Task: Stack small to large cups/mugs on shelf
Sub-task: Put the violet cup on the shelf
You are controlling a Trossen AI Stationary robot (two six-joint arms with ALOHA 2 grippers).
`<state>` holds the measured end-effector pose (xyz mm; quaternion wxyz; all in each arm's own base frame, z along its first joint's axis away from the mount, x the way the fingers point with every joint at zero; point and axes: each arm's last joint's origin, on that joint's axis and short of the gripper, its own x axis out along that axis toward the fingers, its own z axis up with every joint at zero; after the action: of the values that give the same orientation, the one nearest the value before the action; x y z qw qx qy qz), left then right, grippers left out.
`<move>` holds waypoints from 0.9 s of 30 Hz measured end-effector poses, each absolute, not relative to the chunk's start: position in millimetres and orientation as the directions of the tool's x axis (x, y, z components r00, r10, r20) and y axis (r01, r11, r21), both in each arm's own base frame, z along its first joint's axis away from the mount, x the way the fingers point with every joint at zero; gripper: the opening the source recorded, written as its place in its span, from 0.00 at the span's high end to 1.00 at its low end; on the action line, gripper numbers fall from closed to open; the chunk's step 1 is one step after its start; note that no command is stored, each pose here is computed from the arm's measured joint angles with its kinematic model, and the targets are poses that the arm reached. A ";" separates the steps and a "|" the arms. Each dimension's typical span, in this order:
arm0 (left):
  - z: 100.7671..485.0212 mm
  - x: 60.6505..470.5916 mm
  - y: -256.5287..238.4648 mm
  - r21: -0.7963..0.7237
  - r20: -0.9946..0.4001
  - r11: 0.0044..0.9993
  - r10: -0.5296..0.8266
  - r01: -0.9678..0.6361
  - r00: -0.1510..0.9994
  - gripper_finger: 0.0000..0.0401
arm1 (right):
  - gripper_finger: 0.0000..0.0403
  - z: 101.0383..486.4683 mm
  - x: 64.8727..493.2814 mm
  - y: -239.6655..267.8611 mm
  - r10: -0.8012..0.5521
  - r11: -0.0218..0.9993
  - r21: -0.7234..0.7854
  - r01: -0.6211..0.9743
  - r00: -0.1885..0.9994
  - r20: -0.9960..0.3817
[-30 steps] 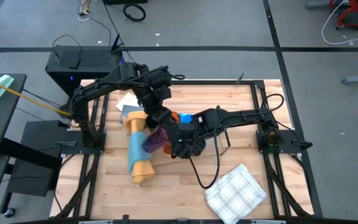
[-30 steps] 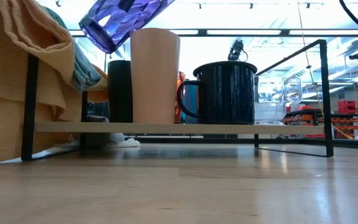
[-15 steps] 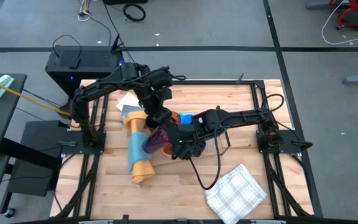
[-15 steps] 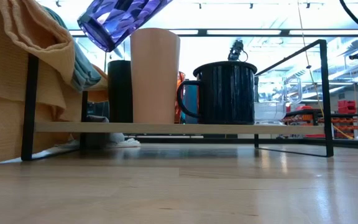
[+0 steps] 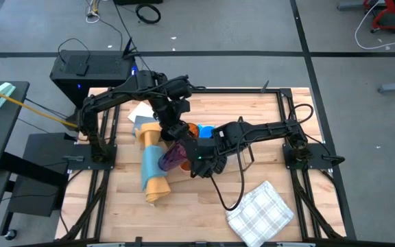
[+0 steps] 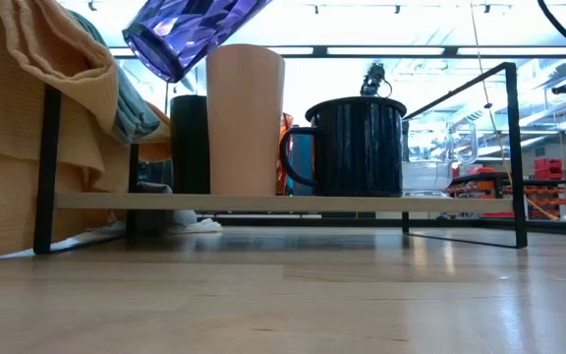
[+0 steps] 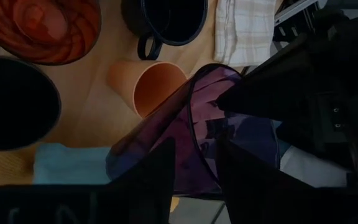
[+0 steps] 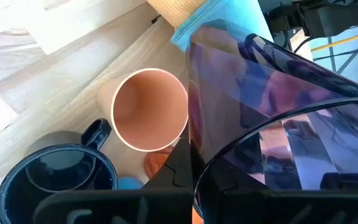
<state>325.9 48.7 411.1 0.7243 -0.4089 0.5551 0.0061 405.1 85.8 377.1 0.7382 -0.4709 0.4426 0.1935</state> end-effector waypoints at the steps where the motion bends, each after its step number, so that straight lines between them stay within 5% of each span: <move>1: 411.1 326.0 48.7 -0.586 -0.809 0.669 -0.446 -0.457 0.384 0.72 | 0.99 377.1 405.0 85.8 -0.132 0.482 -0.524 -0.703 0.533 -0.836; 11: 411.8 326.4 48.8 -0.589 -0.802 0.708 -0.451 -0.391 0.391 0.98 | 0.99 376.8 405.4 85.4 -0.127 0.480 -0.522 -0.705 0.533 -0.837; 20: 412.4 325.5 48.2 -0.602 -0.792 0.705 -0.471 -0.374 0.388 0.98 | 0.99 377.0 405.7 85.4 -0.132 0.479 -0.527 -0.702 0.536 -0.834; 27: 413.1 325.2 47.1 -0.645 -0.761 0.667 -0.522 -0.373 0.385 0.88 | 0.99 377.4 406.2 85.6 -0.133 0.479 -0.532 -0.698 0.542 -0.830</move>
<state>325.2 47.1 413.1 0.7268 -0.4051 0.5523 -0.0511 406.2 85.6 377.4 0.7397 -0.4732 0.4387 0.1911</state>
